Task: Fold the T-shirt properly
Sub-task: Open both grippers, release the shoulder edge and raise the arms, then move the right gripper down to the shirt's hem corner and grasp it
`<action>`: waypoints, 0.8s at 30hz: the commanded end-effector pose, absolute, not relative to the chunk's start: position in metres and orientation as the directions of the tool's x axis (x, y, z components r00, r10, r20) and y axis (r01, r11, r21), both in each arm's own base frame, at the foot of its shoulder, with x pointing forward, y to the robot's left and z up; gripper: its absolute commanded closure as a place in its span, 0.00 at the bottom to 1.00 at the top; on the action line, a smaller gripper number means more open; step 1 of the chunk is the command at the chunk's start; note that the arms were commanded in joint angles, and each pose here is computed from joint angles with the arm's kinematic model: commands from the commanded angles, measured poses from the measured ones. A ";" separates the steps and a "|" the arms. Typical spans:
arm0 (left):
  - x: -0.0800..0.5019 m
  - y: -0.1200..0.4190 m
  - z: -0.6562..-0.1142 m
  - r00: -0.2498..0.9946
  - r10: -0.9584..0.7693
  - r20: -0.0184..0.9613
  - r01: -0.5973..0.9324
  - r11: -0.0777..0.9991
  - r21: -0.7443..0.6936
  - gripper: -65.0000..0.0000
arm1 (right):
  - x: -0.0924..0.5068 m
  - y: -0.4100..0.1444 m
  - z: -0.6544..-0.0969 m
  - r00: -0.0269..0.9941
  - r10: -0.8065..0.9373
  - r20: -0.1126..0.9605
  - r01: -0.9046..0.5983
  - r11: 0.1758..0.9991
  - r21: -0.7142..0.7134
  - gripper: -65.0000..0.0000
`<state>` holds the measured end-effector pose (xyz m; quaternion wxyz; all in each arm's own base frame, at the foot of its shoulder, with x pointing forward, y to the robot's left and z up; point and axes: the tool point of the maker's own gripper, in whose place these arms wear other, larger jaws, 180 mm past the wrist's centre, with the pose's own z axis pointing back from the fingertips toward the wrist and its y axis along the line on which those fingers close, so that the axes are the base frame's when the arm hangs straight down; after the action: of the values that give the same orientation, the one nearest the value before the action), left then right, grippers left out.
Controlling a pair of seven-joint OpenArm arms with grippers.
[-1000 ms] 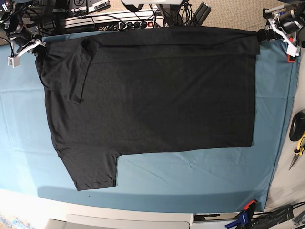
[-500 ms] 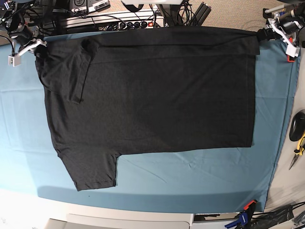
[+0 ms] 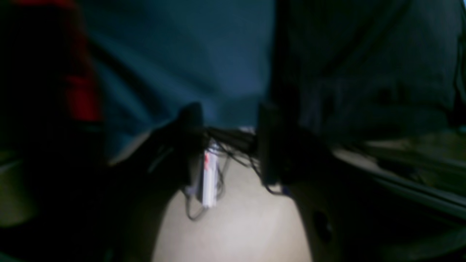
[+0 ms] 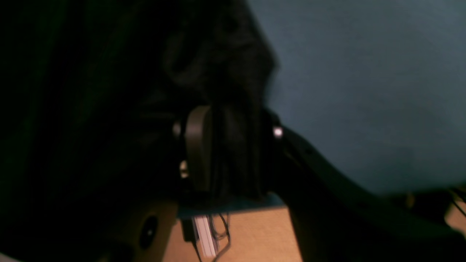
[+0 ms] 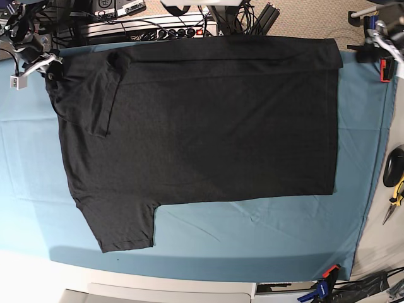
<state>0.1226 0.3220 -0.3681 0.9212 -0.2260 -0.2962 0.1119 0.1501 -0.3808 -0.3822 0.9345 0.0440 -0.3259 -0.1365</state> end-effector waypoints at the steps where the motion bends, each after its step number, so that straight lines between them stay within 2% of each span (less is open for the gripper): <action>1: 0.134 0.333 -0.349 0.771 0.311 0.556 -0.032 0.891 -0.453 0.60 | 0.147 -0.398 -0.374 0.752 -0.274 0.600 0.253 0.960 0.121 0.67; 9: 0.150 0.343 -0.321 0.722 0.262 0.640 0.019 0.918 -0.397 0.60 | 0.151 -0.444 -0.334 0.660 -0.284 0.696 0.339 0.939 0.063 0.67; 14: 0.155 0.340 -0.315 0.707 0.240 0.666 0.052 0.921 -0.386 0.60 | 0.155 -0.457 -0.320 0.642 -0.253 0.724 0.345 0.938 0.022 0.67; 24: 0.160 0.340 -0.311 0.683 0.249 0.686 0.053 0.920 -0.388 0.60 | 0.208 -0.461 -0.282 0.463 -0.233 0.855 0.338 0.938 0.073 0.67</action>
<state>0.1515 0.3376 -0.3243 0.9051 -0.1932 -0.3729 0.0662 0.2007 -0.4533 -0.3031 0.8667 -0.0417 -0.4637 -0.1791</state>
